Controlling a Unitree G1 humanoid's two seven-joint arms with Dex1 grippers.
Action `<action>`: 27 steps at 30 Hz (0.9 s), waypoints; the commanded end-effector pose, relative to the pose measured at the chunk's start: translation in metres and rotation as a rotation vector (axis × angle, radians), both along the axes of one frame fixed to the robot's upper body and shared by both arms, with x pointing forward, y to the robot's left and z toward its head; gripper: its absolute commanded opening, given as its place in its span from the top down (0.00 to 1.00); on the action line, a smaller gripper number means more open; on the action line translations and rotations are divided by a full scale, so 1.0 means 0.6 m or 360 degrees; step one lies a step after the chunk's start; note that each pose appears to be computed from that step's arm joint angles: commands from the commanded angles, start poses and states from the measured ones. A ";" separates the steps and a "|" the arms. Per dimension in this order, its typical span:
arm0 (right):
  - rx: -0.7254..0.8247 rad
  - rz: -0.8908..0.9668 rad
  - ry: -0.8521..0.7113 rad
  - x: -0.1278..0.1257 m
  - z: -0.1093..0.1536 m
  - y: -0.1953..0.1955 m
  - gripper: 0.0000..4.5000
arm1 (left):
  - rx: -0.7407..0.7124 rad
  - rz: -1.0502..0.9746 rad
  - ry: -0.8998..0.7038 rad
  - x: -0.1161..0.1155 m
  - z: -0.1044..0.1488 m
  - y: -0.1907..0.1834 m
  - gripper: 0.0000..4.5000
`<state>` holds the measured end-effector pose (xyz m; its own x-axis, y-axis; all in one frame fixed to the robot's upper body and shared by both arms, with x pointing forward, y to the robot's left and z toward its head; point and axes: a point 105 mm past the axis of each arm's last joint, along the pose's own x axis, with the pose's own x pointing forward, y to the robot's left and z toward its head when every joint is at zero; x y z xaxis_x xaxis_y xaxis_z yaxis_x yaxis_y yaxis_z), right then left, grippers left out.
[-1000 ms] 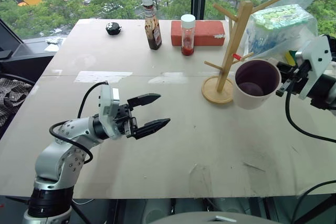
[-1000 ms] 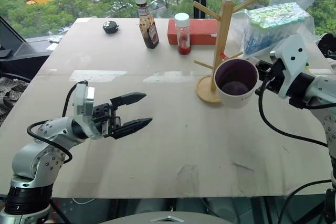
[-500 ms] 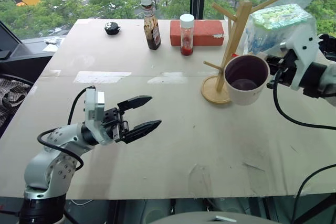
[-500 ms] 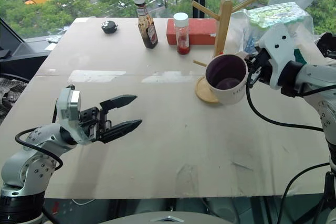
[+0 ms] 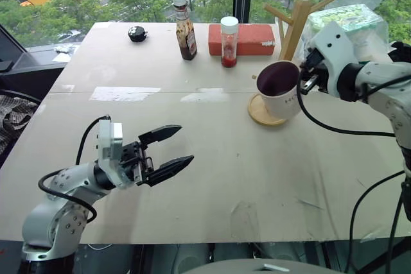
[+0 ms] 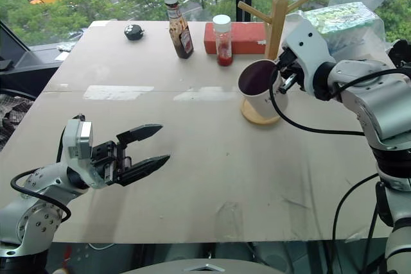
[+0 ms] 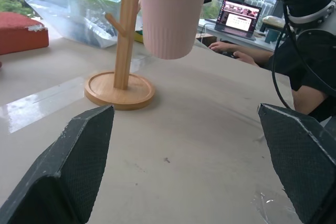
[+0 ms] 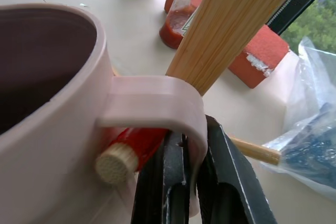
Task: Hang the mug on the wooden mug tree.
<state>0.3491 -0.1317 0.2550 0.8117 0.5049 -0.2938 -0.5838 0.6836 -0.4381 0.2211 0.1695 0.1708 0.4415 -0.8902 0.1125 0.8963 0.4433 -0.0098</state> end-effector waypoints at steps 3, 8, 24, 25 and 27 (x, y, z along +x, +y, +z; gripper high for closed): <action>-0.0053 -0.0105 -0.0014 0.028 -0.010 -0.024 0.97 | 0.0003 0.0023 -0.0095 -0.009 0.014 -0.006 0.00; 0.0008 -0.0064 -0.0057 0.022 -0.007 -0.040 0.55 | -0.0038 0.0039 -0.0118 -0.009 0.022 -0.007 0.00; 0.0279 0.0107 -0.0063 -0.113 -0.064 -0.189 0.32 | 0.0057 0.0160 0.0016 -0.011 -0.006 0.017 0.00; 0.0297 0.0113 -0.0006 -0.125 -0.080 -0.199 0.32 | 0.0058 0.0188 0.0032 -0.009 -0.010 0.024 0.00; 0.0302 0.0065 0.0066 -0.140 -0.109 -0.221 0.32 | 0.0068 0.0220 0.0090 -0.008 -0.022 0.036 0.00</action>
<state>0.2706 -0.2578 0.1793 0.7689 0.5825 -0.2636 -0.6371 0.7331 -0.2381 0.2158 0.1839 0.1548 0.5506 -0.8328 0.0580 0.8345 0.5474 -0.0623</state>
